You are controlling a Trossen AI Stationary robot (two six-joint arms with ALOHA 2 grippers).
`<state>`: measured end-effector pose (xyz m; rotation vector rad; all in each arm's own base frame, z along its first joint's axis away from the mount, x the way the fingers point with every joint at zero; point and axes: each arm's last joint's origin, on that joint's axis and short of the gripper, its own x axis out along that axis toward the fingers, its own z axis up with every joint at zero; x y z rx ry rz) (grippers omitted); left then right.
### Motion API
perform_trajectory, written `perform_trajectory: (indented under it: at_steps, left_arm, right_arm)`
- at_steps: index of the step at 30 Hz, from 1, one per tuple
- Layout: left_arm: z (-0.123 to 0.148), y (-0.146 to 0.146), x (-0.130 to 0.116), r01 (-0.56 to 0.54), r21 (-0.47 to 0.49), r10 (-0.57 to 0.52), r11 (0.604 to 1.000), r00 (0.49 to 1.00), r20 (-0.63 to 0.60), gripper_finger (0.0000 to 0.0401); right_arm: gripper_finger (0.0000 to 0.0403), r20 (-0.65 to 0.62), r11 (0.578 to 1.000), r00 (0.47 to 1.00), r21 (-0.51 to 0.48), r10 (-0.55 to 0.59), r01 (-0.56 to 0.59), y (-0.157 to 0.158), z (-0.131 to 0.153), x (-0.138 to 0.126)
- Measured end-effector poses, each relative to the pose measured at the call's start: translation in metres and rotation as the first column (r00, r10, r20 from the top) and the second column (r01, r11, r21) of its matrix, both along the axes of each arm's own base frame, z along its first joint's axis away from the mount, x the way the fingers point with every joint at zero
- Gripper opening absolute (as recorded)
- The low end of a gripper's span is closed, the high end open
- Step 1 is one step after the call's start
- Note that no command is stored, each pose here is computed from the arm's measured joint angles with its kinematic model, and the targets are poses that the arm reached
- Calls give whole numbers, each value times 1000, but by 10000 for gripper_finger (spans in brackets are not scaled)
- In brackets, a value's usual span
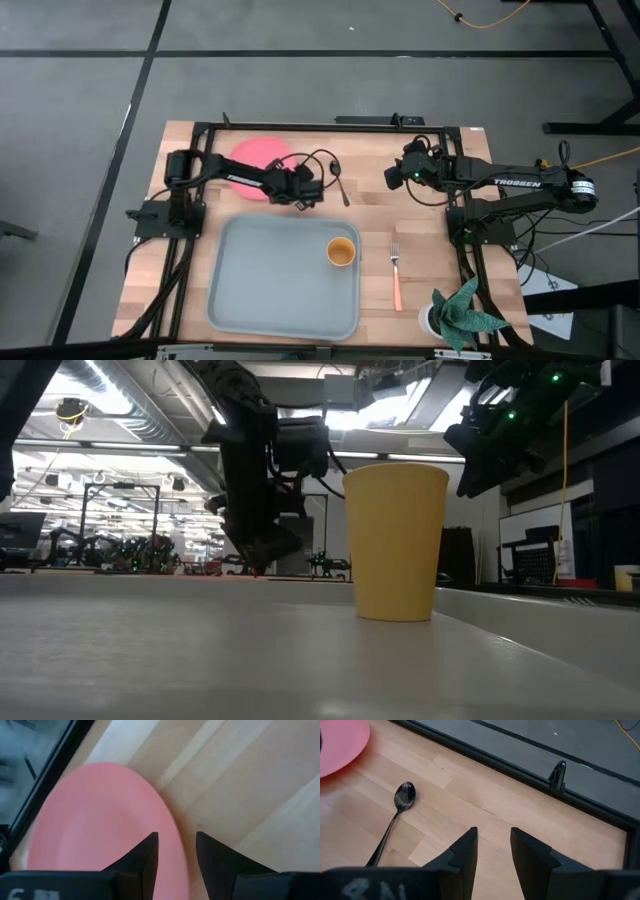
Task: Pick and place plate/cup/fork/spoon on tray
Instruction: Put the pink plate on the gray tray to the left of the yellow cup
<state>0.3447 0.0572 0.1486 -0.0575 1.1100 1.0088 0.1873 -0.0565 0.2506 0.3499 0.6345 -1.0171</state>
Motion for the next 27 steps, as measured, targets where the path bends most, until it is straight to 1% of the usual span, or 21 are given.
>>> perform_trajectory:
  at_steps: [7, 11, 14, 17, 21, 27]
  left_arm:
    - [0, -11, 2, -15, 1, 15, 1000, 999, 39, 124]
    - [-1, -14, 2, -44, 21, 42, 999, 997, 58, 124]
    - [-1, -15, 2, -64, 10, 63, 998, 995, 77, 124]
    - [-1, -16, 2, -80, 26, 78, 996, 993, 91, 124]
    - [0, -18, 1, -79, 38, 75, 996, 994, 85, 124]
    - [-8, -22, -3, -83, 45, 82, 996, 996, 27, 124]
  right_arm:
    - [121, 1, 1000, 1000, 1, 0, 0, 0, 0, 0]
    - [121, 1, 1000, 1000, 2, 1, -1, 0, 0, 0]
    - [121, 5, 1000, 1000, 20, 15, -15, 0, 0, 0]
    - [121, 5, 1000, 1000, 22, 17, -17, 1, 0, 0]
    - [121, 5, 1000, 1000, 22, 17, -17, 1, 0, 0]
    - [121, 6, 1000, 1000, 22, 16, -17, 1, 0, 0]
